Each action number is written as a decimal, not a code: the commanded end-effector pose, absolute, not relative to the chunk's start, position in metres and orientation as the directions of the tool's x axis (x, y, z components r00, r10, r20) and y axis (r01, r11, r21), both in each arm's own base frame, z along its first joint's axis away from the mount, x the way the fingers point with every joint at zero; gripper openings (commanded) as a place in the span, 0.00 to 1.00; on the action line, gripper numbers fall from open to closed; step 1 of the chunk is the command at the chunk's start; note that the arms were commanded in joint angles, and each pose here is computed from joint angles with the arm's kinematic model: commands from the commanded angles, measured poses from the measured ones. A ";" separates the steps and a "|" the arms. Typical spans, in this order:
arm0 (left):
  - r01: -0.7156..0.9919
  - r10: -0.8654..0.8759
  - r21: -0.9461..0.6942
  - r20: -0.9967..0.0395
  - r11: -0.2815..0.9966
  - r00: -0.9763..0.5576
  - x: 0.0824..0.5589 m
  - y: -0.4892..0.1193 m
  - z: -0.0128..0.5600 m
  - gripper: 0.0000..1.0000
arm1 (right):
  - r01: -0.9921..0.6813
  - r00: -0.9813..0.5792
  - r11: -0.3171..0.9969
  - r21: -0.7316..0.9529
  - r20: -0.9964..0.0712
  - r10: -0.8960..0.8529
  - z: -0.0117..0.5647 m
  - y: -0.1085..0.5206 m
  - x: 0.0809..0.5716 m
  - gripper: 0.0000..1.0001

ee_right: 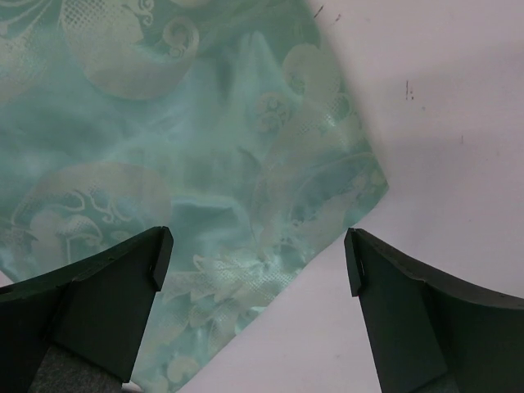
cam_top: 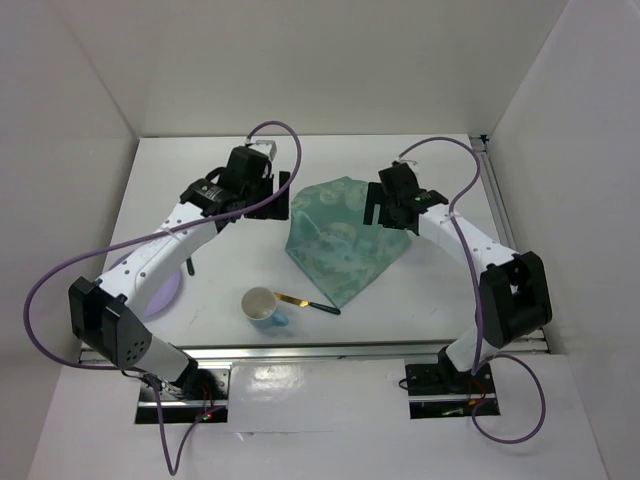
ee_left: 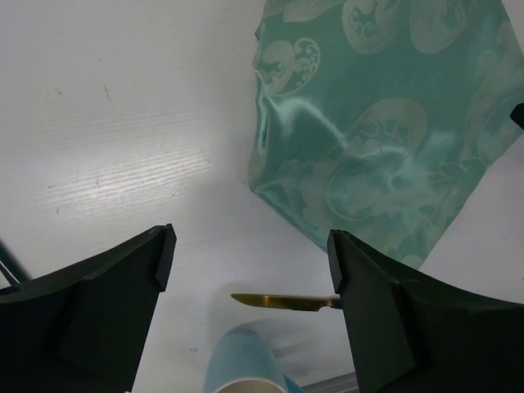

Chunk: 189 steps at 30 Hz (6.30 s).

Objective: Set the dinner table for one person

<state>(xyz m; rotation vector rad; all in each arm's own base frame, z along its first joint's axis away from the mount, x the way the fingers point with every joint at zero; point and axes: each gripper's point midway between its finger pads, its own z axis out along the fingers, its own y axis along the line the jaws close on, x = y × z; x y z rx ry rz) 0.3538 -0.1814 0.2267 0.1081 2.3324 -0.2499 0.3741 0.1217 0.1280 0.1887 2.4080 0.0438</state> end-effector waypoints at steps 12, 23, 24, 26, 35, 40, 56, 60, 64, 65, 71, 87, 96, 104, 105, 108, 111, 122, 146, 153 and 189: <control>0.057 -0.140 -0.268 -0.661 0.962 -0.737 0.360 -0.175 0.214 0.85 | -0.170 -0.790 0.936 0.310 -0.610 0.059 0.131 0.193 0.306 0.96; 0.065 -0.145 -0.335 -0.565 0.940 -0.813 0.361 -0.176 0.174 0.84 | -0.366 -0.813 0.907 0.210 -0.546 -0.202 0.086 0.263 0.244 0.84; 0.082 -0.133 -0.343 -0.560 0.936 -0.818 0.359 -0.178 0.171 0.84 | -0.387 -0.805 0.905 0.177 -0.544 -0.238 0.079 0.272 0.241 0.84; 0.134 -0.084 -0.328 -0.574 0.935 -0.815 0.365 -0.182 0.165 0.83 | -0.423 -0.797 0.896 0.133 -0.526 -0.298 0.068 0.276 0.235 0.84; 0.184 -0.038 -0.338 -0.556 0.923 -0.831 0.391 -0.212 0.146 0.89 | -0.437 -0.801 0.893 0.109 -0.500 -0.331 0.042 0.285 0.243 0.73; 0.186 -0.048 -0.369 -0.543 0.911 -0.839 0.418 -0.222 0.141 0.89 | -0.434 -0.814 0.896 0.091 -0.466 -0.347 0.024 0.286 0.244 0.69; 0.197 -0.077 -0.481 -0.492 0.854 -0.867 0.438 -0.218 0.119 0.89 | -0.302 -0.857 0.953 -0.006 -0.436 -0.274 0.007 0.262 0.247 0.00; 0.202 -0.079 -0.542 -0.450 0.816 -0.890 0.445 -0.234 0.112 0.88 | -0.264 -0.857 0.963 -0.054 -0.446 -0.260 0.013 0.249 0.248 0.00; 0.173 -0.112 -0.553 -0.443 0.815 -0.890 0.452 -0.236 0.118 0.85 | -0.118 -0.891 0.990 -0.072 -0.434 -0.138 0.024 0.214 0.250 0.00; 0.166 -0.116 -0.542 -0.448 0.823 -0.887 0.450 -0.233 0.119 0.85 | -0.082 -0.880 0.995 -0.055 -0.464 -0.099 0.039 0.208 0.256 0.00; 0.131 -0.170 -0.547 -0.465 0.827 -0.869 0.440 -0.200 0.133 0.84 | 0.065 -0.827 0.997 0.027 -0.558 0.069 0.089 0.151 0.285 0.00; -0.040 -0.320 -0.783 -0.207 0.621 -0.924 0.389 -0.230 0.130 0.59 | 0.106 -0.742 0.984 0.145 -0.647 0.176 0.158 0.099 0.338 0.00; -0.194 -0.449 -0.892 -0.011 0.409 -0.893 0.375 -0.270 0.151 0.72 | 0.108 -0.704 0.973 0.206 -0.675 0.221 0.183 0.089 0.369 0.00; -0.326 -0.512 -0.875 0.108 0.358 -0.852 0.389 -0.291 0.130 0.72 | 0.105 -0.702 0.970 0.220 -0.674 0.229 0.182 0.090 0.377 0.00; -0.335 -0.512 -0.870 0.115 0.361 -0.851 0.389 -0.291 0.125 0.72 | 0.105 -0.702 0.970 0.220 -0.674 0.229 0.182 0.090 0.377 0.00; -0.363 -0.534 -0.860 0.129 0.360 -0.835 0.388 -0.292 0.121 0.70 | 0.108 -0.702 0.968 0.226 -0.672 0.235 0.182 0.088 0.377 0.00; -0.430 -0.614 -0.824 0.132 0.368 -0.778 0.378 -0.276 0.111 0.63 | 0.108 -0.704 0.967 0.233 -0.669 0.240 0.182 0.084 0.378 0.00; -0.438 -0.624 -0.868 0.211 0.234 -0.753 0.394 -0.288 0.113 0.72 | 0.096 -0.694 0.967 0.238 -0.680 0.236 0.186 0.079 0.380 0.00; -0.364 -0.719 -0.873 0.022 0.325 -0.695 0.481 -0.253 0.171 0.00 | 0.064 -0.637 0.972 0.225 -0.741 0.213 0.239 0.069 0.390 0.00; -0.024 -0.620 -0.816 -0.418 0.577 -0.664 0.505 -0.200 0.326 0.00 | -0.011 -0.496 0.964 0.265 -0.839 0.224 0.333 0.077 0.411 0.00; 0.350 -0.496 -0.626 -0.773 0.697 -0.395 0.545 -0.078 0.442 0.00 | -0.168 -0.164 0.931 0.323 -0.941 0.297 0.461 0.083 0.528 0.00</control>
